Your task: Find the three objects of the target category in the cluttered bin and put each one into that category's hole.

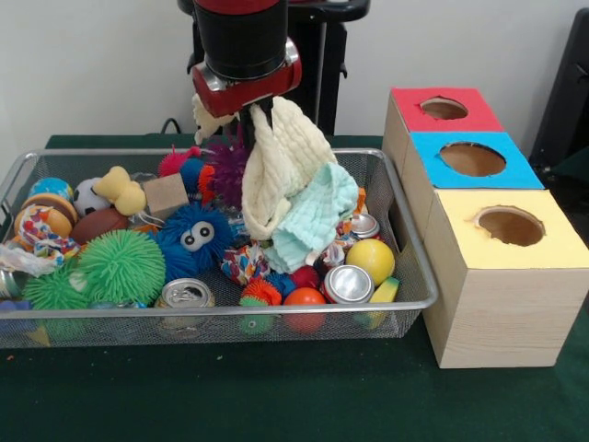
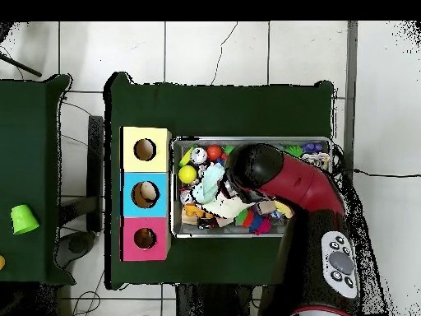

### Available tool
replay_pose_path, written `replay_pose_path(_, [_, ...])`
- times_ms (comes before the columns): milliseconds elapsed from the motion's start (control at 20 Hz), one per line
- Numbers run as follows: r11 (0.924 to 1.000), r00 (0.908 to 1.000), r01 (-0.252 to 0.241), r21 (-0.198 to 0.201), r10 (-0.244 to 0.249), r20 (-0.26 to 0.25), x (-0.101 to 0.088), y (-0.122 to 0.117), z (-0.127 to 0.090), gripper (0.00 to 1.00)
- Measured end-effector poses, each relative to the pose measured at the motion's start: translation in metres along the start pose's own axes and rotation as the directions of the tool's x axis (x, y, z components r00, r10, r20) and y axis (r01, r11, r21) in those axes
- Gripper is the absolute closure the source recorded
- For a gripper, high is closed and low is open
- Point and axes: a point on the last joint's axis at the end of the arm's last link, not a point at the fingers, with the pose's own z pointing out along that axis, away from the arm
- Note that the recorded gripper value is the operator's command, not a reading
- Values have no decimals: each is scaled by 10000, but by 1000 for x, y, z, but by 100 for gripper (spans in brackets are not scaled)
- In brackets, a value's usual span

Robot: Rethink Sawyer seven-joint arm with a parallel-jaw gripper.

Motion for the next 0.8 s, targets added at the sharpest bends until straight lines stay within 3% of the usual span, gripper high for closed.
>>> replay_pose_path(800, [9999,9999,-44,-136,42,-132,8,6,11,100])
